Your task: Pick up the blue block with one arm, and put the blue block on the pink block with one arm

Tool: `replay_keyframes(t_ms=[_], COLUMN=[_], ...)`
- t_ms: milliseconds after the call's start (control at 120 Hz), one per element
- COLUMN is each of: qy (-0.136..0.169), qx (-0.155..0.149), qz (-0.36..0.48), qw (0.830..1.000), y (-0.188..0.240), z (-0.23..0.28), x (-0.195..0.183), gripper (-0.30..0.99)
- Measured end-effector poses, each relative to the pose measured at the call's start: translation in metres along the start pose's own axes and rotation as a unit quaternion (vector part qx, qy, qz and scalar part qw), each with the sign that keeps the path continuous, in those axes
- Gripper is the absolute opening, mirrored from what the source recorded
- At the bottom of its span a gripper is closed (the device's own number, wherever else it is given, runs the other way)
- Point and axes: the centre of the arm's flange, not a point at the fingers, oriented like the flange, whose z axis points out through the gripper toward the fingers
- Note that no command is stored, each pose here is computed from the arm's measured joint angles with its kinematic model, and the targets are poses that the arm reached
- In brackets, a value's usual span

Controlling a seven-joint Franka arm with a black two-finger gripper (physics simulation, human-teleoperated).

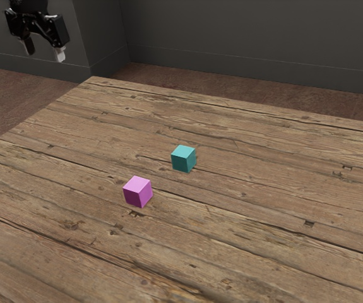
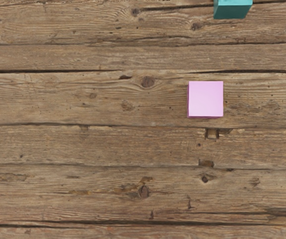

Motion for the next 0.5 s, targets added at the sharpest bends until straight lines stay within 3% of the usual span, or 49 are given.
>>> replay_keyframes(t_ms=[267,358,500], qy=[-0.006,-0.026,0.0], qx=[-0.009,-0.015,-0.005], qz=[0.016,0.058,0.189], qw=[1.0,0.998,0.982], y=[0.018,0.027,0.061], z=[-0.001,0.059,0.12], x=[-0.012,0.0,0.049], gripper=[0.69,0.69,0.69])
